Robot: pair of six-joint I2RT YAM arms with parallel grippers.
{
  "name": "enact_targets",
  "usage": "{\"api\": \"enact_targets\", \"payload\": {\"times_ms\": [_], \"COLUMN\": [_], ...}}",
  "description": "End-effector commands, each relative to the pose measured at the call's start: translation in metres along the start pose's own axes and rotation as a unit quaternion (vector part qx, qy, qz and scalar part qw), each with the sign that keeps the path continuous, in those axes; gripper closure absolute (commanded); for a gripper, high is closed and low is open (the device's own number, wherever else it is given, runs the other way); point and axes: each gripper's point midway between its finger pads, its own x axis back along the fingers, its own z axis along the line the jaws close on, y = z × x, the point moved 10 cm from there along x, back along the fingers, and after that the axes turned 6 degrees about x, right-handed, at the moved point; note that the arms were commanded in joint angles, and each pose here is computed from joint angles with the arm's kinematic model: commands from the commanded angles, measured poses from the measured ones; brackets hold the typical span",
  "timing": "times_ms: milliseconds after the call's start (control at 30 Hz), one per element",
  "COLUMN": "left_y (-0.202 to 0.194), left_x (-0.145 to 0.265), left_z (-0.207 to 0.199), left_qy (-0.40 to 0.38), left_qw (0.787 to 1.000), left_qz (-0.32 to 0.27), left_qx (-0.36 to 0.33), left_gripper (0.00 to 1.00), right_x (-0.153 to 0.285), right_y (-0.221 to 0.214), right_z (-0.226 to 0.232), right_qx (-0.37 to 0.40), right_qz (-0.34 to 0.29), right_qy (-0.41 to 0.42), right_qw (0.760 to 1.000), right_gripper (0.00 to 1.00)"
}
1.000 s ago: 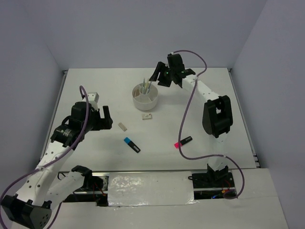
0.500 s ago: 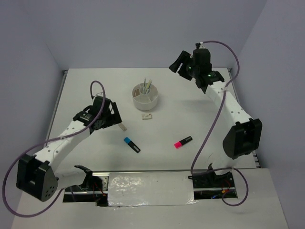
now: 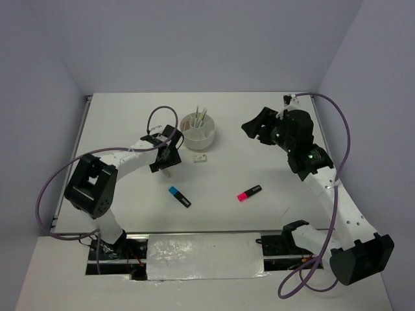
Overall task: Sort the stationery into containers
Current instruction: Pick up the stationery from the center of the board.
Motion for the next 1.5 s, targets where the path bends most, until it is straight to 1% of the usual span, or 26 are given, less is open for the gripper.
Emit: {"api": "enact_targets", "payload": {"times_ms": [0,67,233,400,500,533,600,633,667,767,867,967,1000,1033,1067,1100,1133,1167,1200,1233,1300,1333,1367,1400,1433,1467], "left_y": [0.002,-0.001,-0.013,-0.023,-0.026,-0.026,-0.024,-0.023,-0.021,-0.017,-0.003,0.007,0.016,0.018,0.017,0.021,0.018,0.019,0.021,0.015,0.013,0.007,0.006,0.005,0.000,0.000], "left_x": [0.000,-0.004,-0.017,-0.027,-0.029,-0.030,-0.028,-0.027,-0.026,-0.016,0.013,0.035,0.055,0.064,0.069,0.088,0.096,0.105,0.124,0.133,0.159,0.158,0.174,0.185,0.185,0.199], "left_z": [-0.004,-0.005,-0.003,0.001,0.001,0.001,0.001,0.001,0.000,0.001,-0.002,-0.002,-0.008,-0.009,-0.006,-0.005,-0.007,-0.008,-0.006,-0.008,-0.003,0.001,0.000,0.003,0.007,0.011], "left_qy": [0.006,0.006,0.019,0.026,0.029,0.029,0.028,0.028,0.025,0.006,-0.057,-0.128,-0.193,-0.226,-0.248,-0.290,-0.345,-0.382,-0.429,-0.498,-0.574,-0.596,-0.651,-0.676,-0.692,-0.726], "left_qw": [0.999,0.999,0.999,0.999,0.999,0.999,0.999,0.999,0.999,1.000,0.997,0.987,0.974,0.966,0.960,0.946,0.927,0.912,0.889,0.852,0.801,0.786,0.738,0.713,0.699,0.661], "left_qz": [-0.012,-0.010,0.012,0.027,0.028,0.027,0.023,0.022,0.019,0.004,-0.045,-0.079,-0.104,-0.112,-0.115,-0.133,-0.131,-0.139,-0.152,-0.153,-0.165,-0.161,-0.171,-0.173,-0.169,-0.180], "left_qx": [0.029,0.033,0.033,0.030,0.026,0.023,0.018,0.018,0.010,-0.011,-0.017,-0.047,-0.058,-0.065,-0.066,-0.061,-0.062,-0.059,-0.047,-0.053,-0.038,-0.040,-0.056,-0.058,-0.061,-0.060], "left_gripper": [0.21,0.26,0.27,0.34,0.52,0.71,0.89,0.89,1.00,1.00,1.00,1.00,1.00,1.00,1.00,1.00,1.00,1.00,1.00,1.00,1.00,1.00,1.00,1.00,1.00,1.00], "right_x": [0.005,0.005,0.001,-0.002,-0.004,-0.005,-0.004,-0.004,-0.004,-0.005,-0.010,-0.013,-0.013,-0.014,-0.012,-0.013,-0.012,-0.011,-0.010,-0.008,-0.003,-0.001,0.001,0.003,0.003,0.005], "right_y": [-0.003,-0.005,-0.012,-0.014,-0.015,-0.015,-0.015,-0.015,-0.013,-0.015,-0.019,-0.025,-0.027,-0.029,-0.030,-0.038,-0.043,-0.049,-0.053,-0.057,-0.068,-0.071,-0.070,-0.074,-0.074,-0.076], "right_z": [0.003,0.002,0.000,-0.001,-0.001,-0.002,-0.001,-0.002,-0.002,-0.002,0.001,0.001,0.003,0.004,0.016,0.020,0.026,0.043,0.054,0.064,0.089,0.095,0.101,0.103,0.104,0.105], "right_qx": [0.025,0.028,0.029,0.029,0.029,0.029,0.034,0.036,0.039,0.049,0.053,0.048,0.049,0.048,0.048,0.046,0.047,0.066,0.080,0.095,0.129,0.134,0.136,0.133,0.129,0.121], "right_qz": [0.002,0.004,0.016,0.020,0.022,0.023,0.021,0.022,0.019,0.025,0.040,0.056,0.056,0.057,0.058,0.068,0.076,0.071,0.068,0.068,0.066,0.062,0.049,0.050,0.046,0.043], "right_qy": [0.024,0.029,0.040,0.044,0.046,0.046,0.048,0.047,0.044,0.050,0.090,0.114,0.133,0.151,0.207,0.231,0.250,0.284,0.296,0.309,0.352,0.370,0.388,0.394,0.394,0.393], "right_qw": [0.999,0.999,0.999,0.998,0.998,0.998,0.998,0.998,0.998,0.997,0.994,0.991,0.988,0.986,0.975,0.970,0.964,0.954,0.950,0.944,0.925,0.917,0.910,0.908,0.909,0.911], "right_gripper": [0.29,0.29,0.29,0.29,0.29,0.29,0.29,0.29,0.29,0.29,0.29,0.29,0.29,0.29,0.29,0.30,0.30,0.30,0.30,0.30,0.31,0.31,0.31,0.32,0.32,0.32]}}
